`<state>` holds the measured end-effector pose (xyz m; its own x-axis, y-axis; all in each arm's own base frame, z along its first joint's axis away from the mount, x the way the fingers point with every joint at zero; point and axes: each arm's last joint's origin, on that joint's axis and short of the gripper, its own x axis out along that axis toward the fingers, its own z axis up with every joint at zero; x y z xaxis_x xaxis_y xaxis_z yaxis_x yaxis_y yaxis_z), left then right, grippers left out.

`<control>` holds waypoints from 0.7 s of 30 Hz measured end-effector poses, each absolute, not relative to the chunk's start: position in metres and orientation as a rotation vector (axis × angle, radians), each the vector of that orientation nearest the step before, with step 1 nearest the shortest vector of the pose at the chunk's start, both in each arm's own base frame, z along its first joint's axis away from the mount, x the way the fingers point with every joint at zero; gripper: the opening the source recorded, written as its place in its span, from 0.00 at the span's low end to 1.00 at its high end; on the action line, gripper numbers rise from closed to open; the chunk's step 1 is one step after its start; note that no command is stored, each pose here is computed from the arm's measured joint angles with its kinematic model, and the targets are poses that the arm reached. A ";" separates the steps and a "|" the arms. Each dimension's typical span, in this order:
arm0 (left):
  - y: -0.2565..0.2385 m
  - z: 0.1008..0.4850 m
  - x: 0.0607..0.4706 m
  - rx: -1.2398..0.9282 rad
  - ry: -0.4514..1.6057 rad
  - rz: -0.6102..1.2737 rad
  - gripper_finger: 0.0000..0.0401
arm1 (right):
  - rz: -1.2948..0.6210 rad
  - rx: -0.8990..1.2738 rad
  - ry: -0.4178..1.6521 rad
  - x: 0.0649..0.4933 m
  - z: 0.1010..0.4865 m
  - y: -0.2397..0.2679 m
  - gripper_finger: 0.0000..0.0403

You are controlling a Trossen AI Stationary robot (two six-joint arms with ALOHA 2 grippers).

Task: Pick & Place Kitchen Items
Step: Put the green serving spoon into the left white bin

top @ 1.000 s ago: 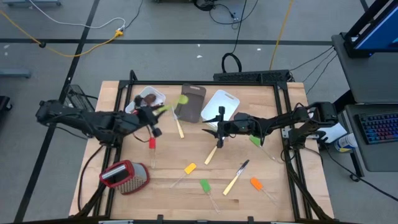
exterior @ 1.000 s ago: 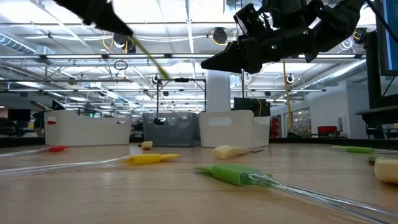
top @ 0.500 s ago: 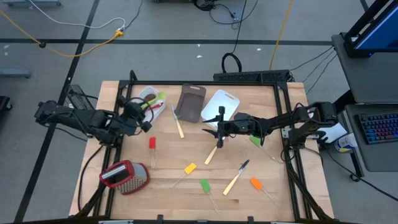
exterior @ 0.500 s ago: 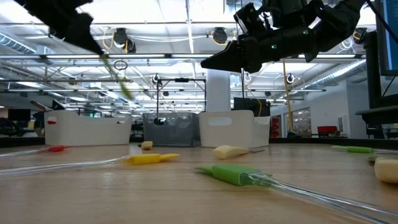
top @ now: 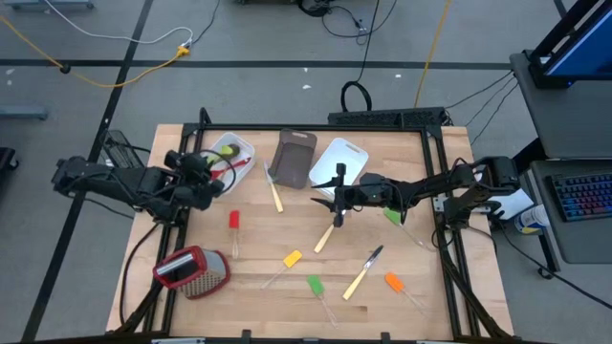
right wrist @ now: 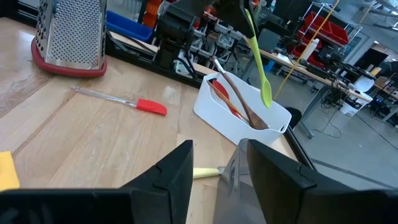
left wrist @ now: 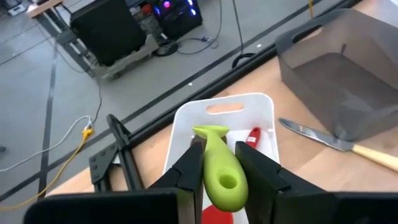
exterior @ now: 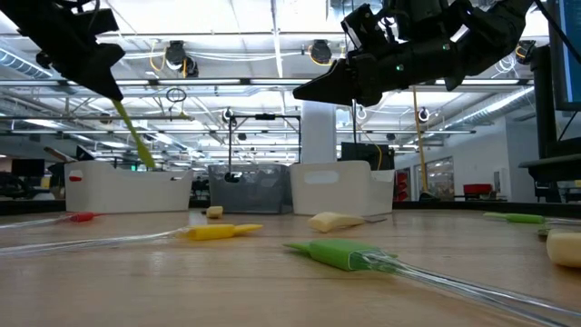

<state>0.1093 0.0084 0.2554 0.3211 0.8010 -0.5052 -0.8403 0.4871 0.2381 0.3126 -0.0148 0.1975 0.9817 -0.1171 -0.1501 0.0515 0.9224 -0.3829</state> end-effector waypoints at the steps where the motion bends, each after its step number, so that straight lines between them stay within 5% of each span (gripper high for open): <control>1: 0.009 0.255 0.109 -0.073 0.620 1.085 0.18 | -0.087 -0.387 0.172 0.313 0.198 -0.015 0.35; 21: 0.022 0.221 0.119 -0.034 0.661 1.118 0.18 | -0.087 -0.388 0.172 0.313 0.198 -0.015 0.35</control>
<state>0.1185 0.0217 0.2212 0.2684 0.8194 -0.5065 -0.8389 0.4573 0.2953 0.3126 -0.0149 0.1975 0.9818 -0.1172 -0.1497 0.0517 0.9222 -0.3832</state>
